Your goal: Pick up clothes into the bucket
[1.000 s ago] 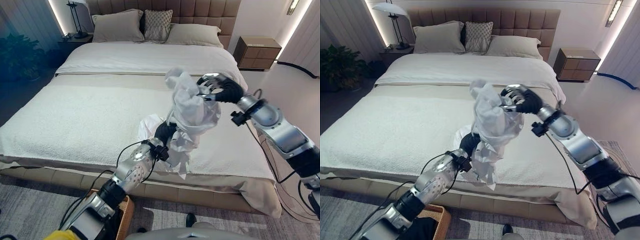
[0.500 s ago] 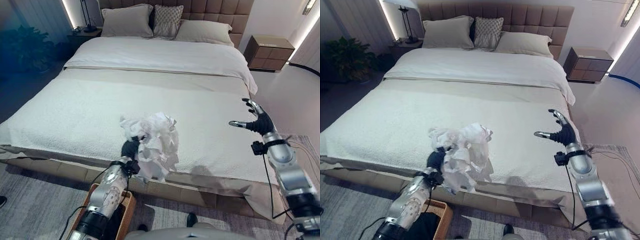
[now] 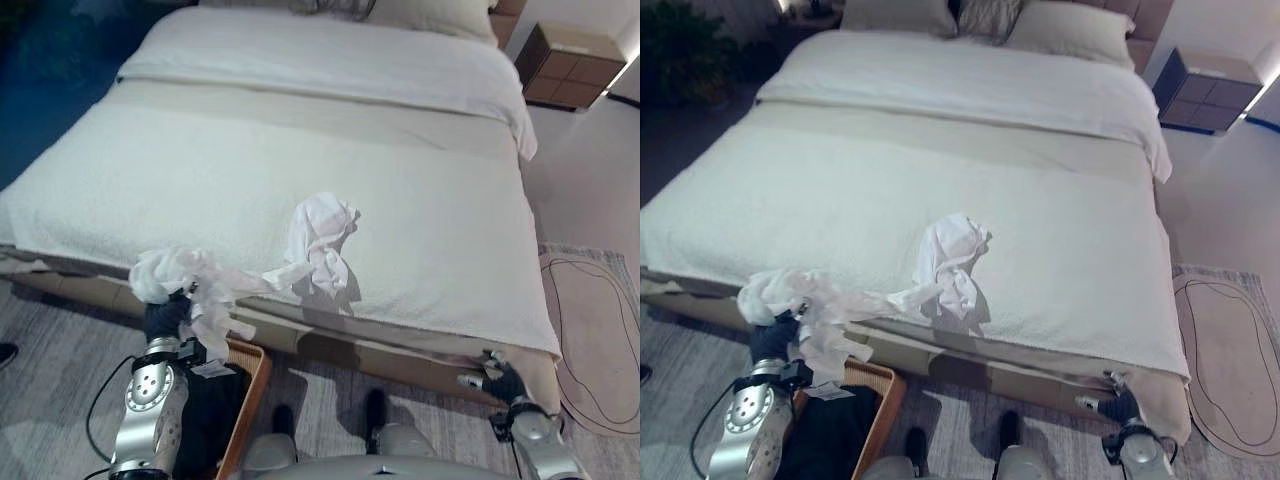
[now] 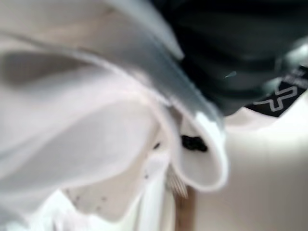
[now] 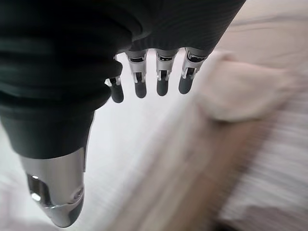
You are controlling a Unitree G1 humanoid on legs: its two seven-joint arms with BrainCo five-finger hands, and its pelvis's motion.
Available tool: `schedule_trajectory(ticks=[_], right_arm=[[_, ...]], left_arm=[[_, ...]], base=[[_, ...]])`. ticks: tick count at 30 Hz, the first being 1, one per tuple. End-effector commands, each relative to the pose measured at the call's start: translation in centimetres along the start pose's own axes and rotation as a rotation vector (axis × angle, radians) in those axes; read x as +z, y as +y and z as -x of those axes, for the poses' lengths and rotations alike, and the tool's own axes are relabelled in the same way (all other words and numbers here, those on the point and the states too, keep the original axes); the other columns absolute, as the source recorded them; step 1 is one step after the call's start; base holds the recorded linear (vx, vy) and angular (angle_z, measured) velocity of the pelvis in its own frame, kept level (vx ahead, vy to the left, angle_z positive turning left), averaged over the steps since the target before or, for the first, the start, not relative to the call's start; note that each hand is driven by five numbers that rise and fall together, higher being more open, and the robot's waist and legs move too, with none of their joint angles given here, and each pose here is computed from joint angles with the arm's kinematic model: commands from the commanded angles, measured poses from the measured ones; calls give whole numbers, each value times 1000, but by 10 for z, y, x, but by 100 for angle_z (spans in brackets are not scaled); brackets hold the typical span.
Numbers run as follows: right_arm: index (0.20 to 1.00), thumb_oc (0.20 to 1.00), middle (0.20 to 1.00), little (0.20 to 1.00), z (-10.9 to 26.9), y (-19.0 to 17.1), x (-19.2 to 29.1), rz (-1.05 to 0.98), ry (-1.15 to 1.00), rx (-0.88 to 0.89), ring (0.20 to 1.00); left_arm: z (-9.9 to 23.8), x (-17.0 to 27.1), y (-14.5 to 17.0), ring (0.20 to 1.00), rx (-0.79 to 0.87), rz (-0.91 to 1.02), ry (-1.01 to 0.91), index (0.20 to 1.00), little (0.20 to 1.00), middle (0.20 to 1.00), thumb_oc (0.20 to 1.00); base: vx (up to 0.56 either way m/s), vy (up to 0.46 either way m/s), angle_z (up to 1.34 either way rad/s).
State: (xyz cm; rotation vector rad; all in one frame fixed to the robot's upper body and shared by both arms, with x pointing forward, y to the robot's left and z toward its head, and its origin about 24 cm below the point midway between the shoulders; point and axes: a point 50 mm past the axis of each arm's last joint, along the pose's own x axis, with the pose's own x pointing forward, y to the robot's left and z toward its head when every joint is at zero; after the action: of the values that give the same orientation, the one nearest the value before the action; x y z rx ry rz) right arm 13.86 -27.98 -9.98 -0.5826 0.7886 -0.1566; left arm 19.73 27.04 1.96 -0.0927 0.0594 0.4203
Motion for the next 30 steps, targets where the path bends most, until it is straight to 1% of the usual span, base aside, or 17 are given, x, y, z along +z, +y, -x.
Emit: schedule_trajectory(ticks=[1, 4, 5, 6, 7, 8, 9, 10, 11, 13, 16, 17, 22, 30], right_arm=[[1000, 1000, 1000, 1000, -5, 0, 11, 51, -55, -25, 1000], [1000, 1000, 1000, 1000, -4, 7, -8, 116, 29, 3, 1000], [1000, 1000, 1000, 1000, -4, 7, -8, 116, 29, 3, 1000], [1000, 1000, 1000, 1000, -5, 4, -12, 134, 51, -15, 1000], [1000, 1000, 1000, 1000, -5, 4, -11, 132, 50, -16, 1000], [1000, 1000, 1000, 1000, -6, 2, -13, 148, 56, -26, 1000], [1000, 1000, 1000, 1000, -6, 2, -12, 147, 55, -27, 1000], [1000, 1000, 1000, 1000, -9, -4, -3, 154, 15, -47, 1000], [1000, 1000, 1000, 1000, -10, -5, -2, 153, 11, -57, 1000], [1000, 1000, 1000, 1000, -15, -9, 11, 139, -29, -81, 1000], [1000, 1000, 1000, 1000, -19, -9, 23, 118, -64, -104, 1000], [1000, 1000, 1000, 1000, -23, -11, 37, 117, -107, -126, 1000], [1000, 1000, 1000, 1000, -28, -19, 69, 101, -222, -177, 1000], [1000, 1000, 1000, 1000, -29, -27, 92, 74, -309, -222, 1000]], left_arm=[[-1, 25, 34, 200, 114, -140, -140, 200, 200, 200, 200], [-2, 16, 53, 200, 195, -210, -97, 200, 200, 200, 200], [-2, 16, 53, 200, 195, -210, -98, 200, 200, 200, 200], [-5, 9, 62, 200, 226, -262, -55, 200, 200, 200, 200], [-6, 9, 62, 200, 226, -262, -57, 200, 200, 200, 200], [-9, 3, 69, 200, 250, -337, -19, 200, 200, 200, 200], [-9, 3, 69, 200, 250, -337, -21, 200, 200, 200, 200], [-14, -2, 76, 200, 275, -420, 15, 200, 200, 200, 200], [-17, -1, 76, 200, 281, -451, 10, 200, 200, 200, 200], [-25, -7, 79, 200, 309, -472, 52, 200, 200, 200, 200], [-34, -10, 75, 200, 328, -518, 66, 200, 200, 200, 200], [-41, -11, 75, 200, 366, -547, 80, 200, 200, 200, 200], [-60, 3, 78, 200, 429, -607, 59, 200, 200, 200, 200], [-78, 24, 82, 200, 482, -650, 22, 200, 200, 200, 200]], base=[[-102, 36, 12], [-83, 27, 5], [-104, 22, 13], [-70, 14, 11], [-119, 26, 11], [-51, 13, 10], [-101, 19, 15], [-73, 8, 17], [-118, 10, 23], [-99, 0, 16], [-78, 12, 5], [-90, 28, 2], [-69, 26, 1], [4, 24, -6]])
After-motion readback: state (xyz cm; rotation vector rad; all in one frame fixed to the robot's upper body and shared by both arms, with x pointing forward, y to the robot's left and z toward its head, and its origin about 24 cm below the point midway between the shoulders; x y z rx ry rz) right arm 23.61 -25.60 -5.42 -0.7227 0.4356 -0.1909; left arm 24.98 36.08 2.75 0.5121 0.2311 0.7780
